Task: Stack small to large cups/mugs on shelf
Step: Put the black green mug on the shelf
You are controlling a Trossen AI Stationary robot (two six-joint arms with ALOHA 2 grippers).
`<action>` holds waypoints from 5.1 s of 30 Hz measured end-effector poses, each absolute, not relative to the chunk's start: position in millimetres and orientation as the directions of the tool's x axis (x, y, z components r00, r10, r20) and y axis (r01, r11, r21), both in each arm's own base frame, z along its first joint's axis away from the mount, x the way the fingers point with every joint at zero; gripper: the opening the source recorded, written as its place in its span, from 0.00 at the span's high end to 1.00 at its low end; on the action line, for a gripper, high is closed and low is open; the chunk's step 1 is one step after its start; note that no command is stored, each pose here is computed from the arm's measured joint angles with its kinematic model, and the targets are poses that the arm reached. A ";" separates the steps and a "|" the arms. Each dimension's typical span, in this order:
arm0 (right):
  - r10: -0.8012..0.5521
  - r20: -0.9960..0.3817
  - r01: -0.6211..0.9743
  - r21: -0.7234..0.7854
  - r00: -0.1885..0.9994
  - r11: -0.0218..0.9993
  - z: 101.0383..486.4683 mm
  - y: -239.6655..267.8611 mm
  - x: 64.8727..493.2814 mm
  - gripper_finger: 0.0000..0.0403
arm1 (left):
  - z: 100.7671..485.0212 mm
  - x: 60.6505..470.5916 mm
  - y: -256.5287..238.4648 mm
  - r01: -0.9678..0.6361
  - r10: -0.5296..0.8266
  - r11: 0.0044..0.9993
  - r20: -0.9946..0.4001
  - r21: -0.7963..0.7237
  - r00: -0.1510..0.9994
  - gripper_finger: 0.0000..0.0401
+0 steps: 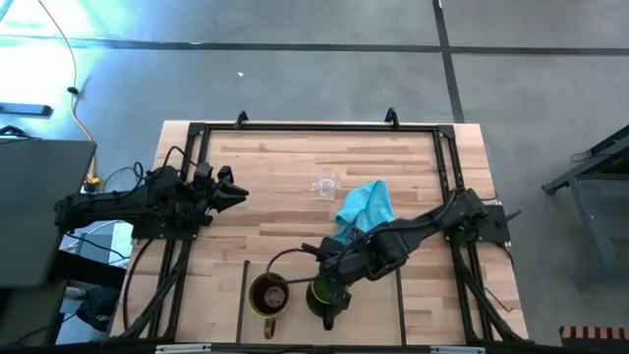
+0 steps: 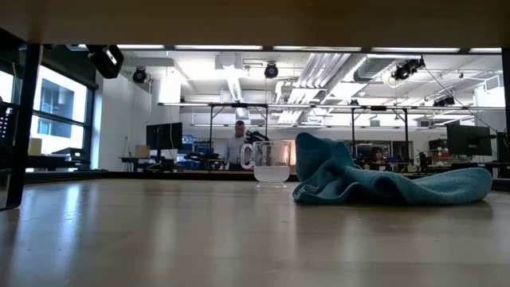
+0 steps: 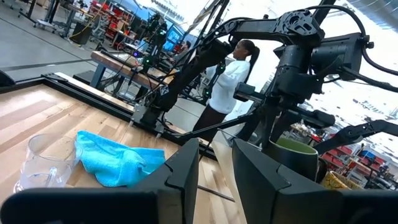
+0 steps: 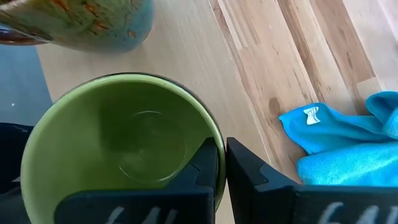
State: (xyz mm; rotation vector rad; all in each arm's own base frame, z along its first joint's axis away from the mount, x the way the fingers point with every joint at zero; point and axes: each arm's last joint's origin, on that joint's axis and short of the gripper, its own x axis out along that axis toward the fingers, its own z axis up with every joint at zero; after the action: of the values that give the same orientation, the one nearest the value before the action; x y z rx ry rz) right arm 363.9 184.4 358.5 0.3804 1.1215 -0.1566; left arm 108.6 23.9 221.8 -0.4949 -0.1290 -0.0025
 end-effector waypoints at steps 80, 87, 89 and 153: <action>0.078 -0.891 0.312 0.237 0.447 0.920 370.1 183.0 362.7 0.86 | 221.8 108.7 23.8 0.037 0.025 0.879 0.124 -0.476 0.992 0.79; 0.084 -0.892 0.316 0.243 0.444 0.917 370.1 183.3 362.5 0.86 | 221.8 108.7 23.8 0.037 0.025 0.879 0.124 -0.476 0.992 0.79; 0.084 -0.892 0.316 0.243 0.444 0.917 370.0 183.3 362.4 0.86 | 221.8 108.7 23.8 0.037 0.025 0.879 0.124 -0.476 0.992 0.79; 0.148 -0.874 0.199 0.265 0.462 0.943 372.0 181.8 368.1 0.67 | 221.8 108.6 23.8 0.037 0.025 0.879 0.124 -0.476 0.992 0.79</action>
State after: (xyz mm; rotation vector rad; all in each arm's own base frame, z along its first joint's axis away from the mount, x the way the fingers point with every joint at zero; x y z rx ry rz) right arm 368.1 181.8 372.0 0.3546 1.0965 -0.0321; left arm 108.6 23.8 221.8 -0.4981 -0.1279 -0.0064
